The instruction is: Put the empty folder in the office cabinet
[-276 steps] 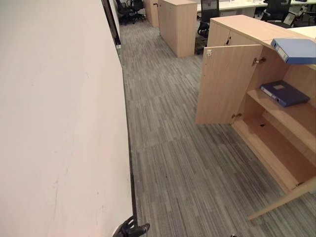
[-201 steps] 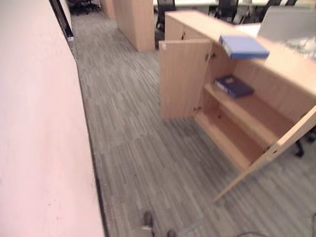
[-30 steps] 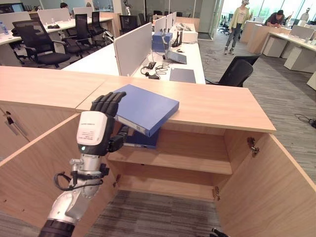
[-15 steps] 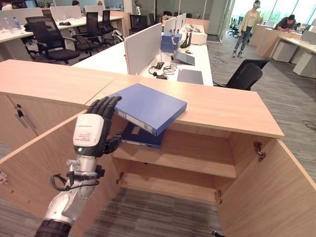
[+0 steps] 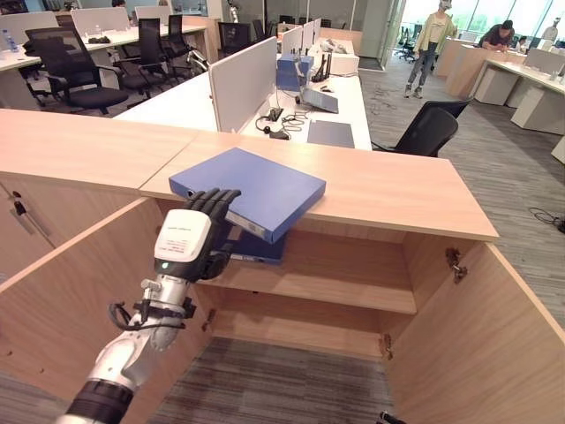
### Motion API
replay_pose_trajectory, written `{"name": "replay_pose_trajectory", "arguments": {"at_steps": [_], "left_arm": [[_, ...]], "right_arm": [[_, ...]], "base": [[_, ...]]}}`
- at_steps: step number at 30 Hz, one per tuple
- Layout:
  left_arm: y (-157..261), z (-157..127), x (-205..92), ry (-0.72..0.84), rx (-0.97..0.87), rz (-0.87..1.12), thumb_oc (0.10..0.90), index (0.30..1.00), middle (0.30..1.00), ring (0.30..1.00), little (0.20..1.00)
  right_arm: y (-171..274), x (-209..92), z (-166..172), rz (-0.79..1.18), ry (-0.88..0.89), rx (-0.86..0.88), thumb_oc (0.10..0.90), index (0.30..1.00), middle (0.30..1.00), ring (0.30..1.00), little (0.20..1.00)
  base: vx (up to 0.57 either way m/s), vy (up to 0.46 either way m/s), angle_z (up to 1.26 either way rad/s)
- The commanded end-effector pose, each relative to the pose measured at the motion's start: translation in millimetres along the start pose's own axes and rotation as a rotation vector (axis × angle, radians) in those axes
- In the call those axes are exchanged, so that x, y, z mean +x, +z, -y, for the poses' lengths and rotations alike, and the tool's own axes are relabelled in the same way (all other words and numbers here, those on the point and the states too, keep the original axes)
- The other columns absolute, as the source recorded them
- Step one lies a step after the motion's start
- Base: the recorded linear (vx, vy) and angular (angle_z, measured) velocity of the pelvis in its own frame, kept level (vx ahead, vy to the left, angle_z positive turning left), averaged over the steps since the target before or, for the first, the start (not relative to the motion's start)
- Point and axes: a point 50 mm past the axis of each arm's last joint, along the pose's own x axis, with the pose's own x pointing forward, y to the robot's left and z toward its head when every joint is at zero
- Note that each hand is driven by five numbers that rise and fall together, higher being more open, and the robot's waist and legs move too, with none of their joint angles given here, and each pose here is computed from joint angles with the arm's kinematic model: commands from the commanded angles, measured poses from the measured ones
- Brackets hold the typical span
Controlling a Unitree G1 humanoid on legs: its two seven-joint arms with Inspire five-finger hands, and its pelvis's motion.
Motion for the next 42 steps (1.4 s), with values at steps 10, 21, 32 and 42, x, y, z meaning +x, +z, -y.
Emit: {"name": "replay_pose_trajectory", "arguments": {"at_steps": [10,21,32,42], "left_arm": [[0,-53,64,0.231,0.165,0.11,0.8,0.9,0.9,0.9,0.9],[-6,-48,74,0.207,0.263,0.092,0.8,0.9,0.9,0.9,0.9],[-5,-42,83,0.174,0.289,0.1,0.8,0.9,0.9,0.9,0.9],[-9,-40,89,0.159,0.307,0.08,0.8,0.9,0.9,0.9,0.9]], "right_arm": [[17,3,1,0.049,-0.003,0.019,0.8,0.9,0.9,0.9,0.9],[18,3,4,0.055,-0.015,0.01,0.8,0.9,0.9,0.9,0.9],[15,2,5,0.039,-0.024,-0.001,0.8,0.9,0.9,0.9,0.9],[16,2,8,0.042,-0.041,0.028,0.8,0.9,0.9,0.9,0.9]], "base": [[0.0,0.001,-0.02],[0.0,0.0,0.0],[0.0,0.002,-0.02],[-0.01,0.003,-0.03]]}}
